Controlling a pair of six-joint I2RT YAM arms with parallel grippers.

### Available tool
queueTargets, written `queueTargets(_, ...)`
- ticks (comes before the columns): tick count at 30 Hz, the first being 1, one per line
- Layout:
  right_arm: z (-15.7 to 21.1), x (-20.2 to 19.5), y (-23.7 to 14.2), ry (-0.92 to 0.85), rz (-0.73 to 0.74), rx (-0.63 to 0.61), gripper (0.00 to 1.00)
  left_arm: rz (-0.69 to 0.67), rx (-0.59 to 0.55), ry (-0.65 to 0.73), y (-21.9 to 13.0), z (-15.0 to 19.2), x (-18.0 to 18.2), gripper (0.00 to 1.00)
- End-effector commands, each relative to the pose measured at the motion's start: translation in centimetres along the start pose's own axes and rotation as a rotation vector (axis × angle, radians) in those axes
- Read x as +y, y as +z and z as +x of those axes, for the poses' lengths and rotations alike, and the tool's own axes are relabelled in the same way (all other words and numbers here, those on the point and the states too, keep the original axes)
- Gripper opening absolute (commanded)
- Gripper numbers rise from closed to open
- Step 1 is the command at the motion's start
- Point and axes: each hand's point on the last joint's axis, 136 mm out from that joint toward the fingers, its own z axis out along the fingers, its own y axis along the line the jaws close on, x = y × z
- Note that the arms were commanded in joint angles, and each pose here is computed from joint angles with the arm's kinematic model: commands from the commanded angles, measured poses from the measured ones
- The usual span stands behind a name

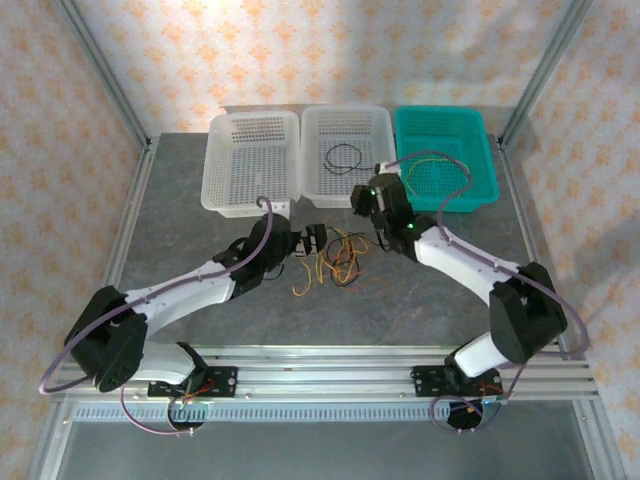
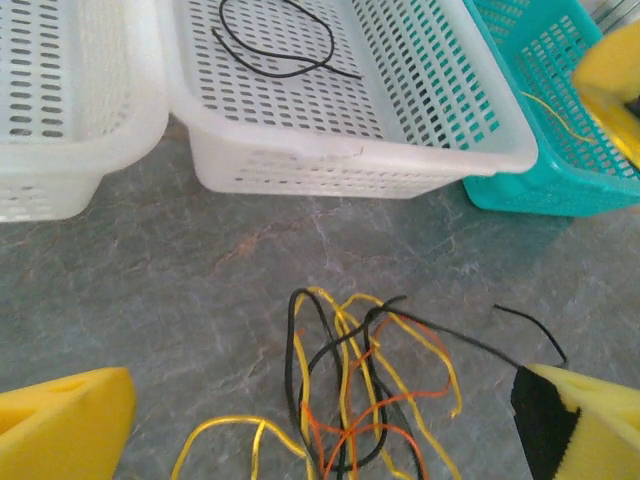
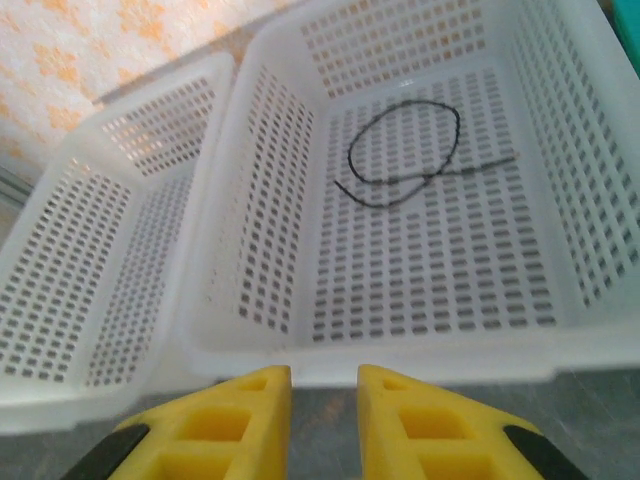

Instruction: Untangle the cables

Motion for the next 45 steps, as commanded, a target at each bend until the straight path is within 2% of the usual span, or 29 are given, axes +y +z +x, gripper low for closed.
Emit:
queueTargets(1, 1.9, -2.4, -1.7, 0.033, 0.079, 0.015, 0.24, -0.026, -0.053, 0.002, -0.9, -0.1, 1.0, 0.98)
queueTargets(8, 7.4, -5.0, -4.3, 0.051, 0.166, 0.121, 0.24, -0.071, -0.006, -0.012, -1.8, 3.0, 3.3, 0.98)
queueTargets(17, 13.2, -5.8, -4.9, 0.102, 0.149, 0.290, 0.24, -0.049, 0.065, -0.012, -0.9, 6.6, 2.1, 0.99)
queueTargets(22, 14.7, -5.1, -4.1, 0.147, 0.120, 0.355, 0.27, -0.045, 0.079, -0.031, 0.2, 7.4, 1.7, 0.99)
queueTargets(29, 16.4, -5.3, -3.5, 0.178, 0.130, 0.407, 0.29, 0.019, 0.116, 0.027, 1.2, 8.1, -1.0, 0.99)
queueTargets(45, 18.1, -5.9, -4.5, 0.205, 0.133, 0.474, 0.28, 0.023, 0.142, 0.073, 2.5, 8.9, -3.0, 0.99)
